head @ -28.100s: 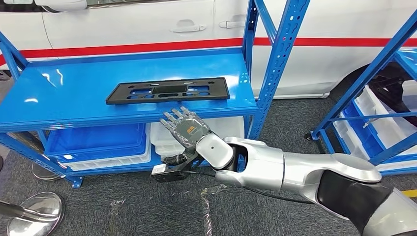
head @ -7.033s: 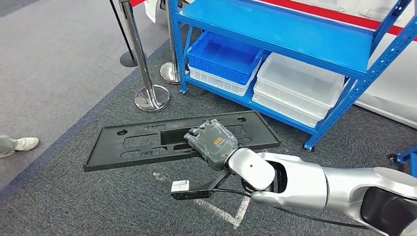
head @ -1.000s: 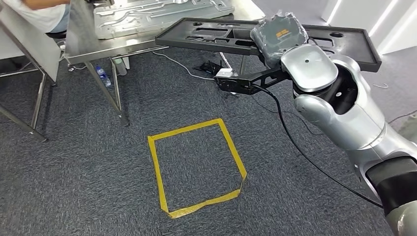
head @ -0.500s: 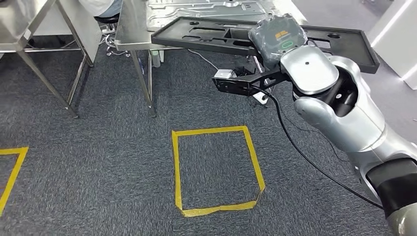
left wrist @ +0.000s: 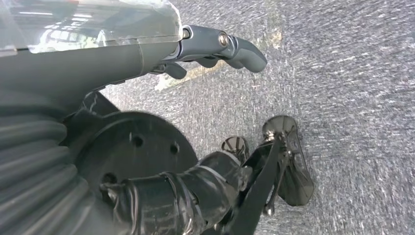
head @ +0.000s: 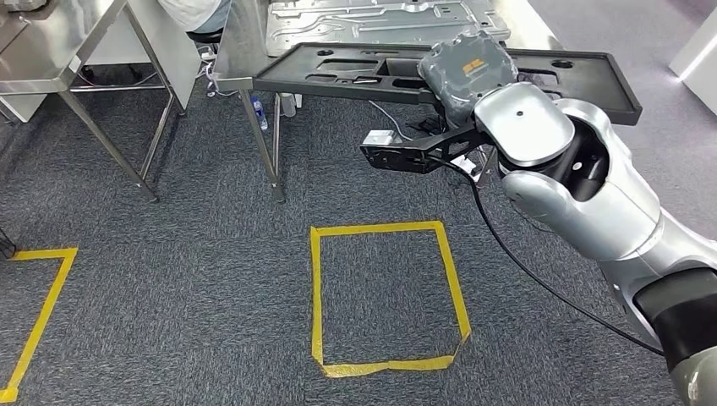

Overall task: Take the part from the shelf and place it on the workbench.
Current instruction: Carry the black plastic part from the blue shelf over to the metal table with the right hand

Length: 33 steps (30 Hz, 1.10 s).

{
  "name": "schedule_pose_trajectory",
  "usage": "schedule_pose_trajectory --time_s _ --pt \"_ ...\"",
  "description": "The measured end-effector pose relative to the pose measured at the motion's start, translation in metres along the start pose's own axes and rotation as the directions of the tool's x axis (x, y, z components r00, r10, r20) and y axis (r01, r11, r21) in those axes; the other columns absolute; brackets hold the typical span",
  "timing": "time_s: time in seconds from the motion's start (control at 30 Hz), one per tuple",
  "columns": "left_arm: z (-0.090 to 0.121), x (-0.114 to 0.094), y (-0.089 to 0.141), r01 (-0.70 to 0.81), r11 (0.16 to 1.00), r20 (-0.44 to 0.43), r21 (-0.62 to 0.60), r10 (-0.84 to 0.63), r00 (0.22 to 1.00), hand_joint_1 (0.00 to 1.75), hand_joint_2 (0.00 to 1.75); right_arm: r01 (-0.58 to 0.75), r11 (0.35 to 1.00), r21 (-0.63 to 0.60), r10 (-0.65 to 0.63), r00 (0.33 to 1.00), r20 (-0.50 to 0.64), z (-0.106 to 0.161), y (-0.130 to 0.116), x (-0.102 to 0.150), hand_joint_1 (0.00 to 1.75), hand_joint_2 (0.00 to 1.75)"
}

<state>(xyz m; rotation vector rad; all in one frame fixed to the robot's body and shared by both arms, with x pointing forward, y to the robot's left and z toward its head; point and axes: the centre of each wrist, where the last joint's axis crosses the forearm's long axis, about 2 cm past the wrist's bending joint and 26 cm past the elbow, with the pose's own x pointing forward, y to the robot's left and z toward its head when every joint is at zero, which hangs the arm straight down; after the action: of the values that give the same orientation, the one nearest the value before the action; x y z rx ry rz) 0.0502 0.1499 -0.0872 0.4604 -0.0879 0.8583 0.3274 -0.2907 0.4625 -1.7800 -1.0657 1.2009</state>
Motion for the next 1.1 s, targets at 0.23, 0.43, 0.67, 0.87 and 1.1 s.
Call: schedule_pose_trajectory --time_s 0.23,0.43,0.67,0.87,1.1 --pt "0.000 0.000 0.000 0.001 1.000 0.007 0.004 -0.001 1.000 0.00 1.75 -0.010 1.000 -0.007 0.010 1.000 0.001 0.001 0.003 0.003 1.75 1.75" --pt "0.000 0.000 0.000 0.007 1.000 0.014 0.004 -0.007 1.000 0.00 1.75 -0.002 0.999 -0.035 0.001 1.000 -0.008 0.003 0.007 0.001 1.75 1.75" --pt "0.000 0.000 0.000 0.008 1.000 0.016 0.004 -0.008 1.000 0.00 1.75 -0.019 1.000 -0.025 0.018 1.000 -0.014 0.005 0.014 -0.001 1.75 1.75" --pt "0.000 0.000 0.000 0.009 1.000 0.018 0.008 -0.009 1.000 0.00 1.75 -0.019 0.999 -0.037 0.019 1.000 -0.016 0.006 0.011 -0.002 1.75 1.75" --pt "-0.001 0.000 0.001 0.011 1.000 0.022 0.010 -0.011 1.000 0.00 1.75 -0.018 0.999 -0.036 0.017 1.000 -0.010 0.006 0.010 -0.002 1.75 1.75"
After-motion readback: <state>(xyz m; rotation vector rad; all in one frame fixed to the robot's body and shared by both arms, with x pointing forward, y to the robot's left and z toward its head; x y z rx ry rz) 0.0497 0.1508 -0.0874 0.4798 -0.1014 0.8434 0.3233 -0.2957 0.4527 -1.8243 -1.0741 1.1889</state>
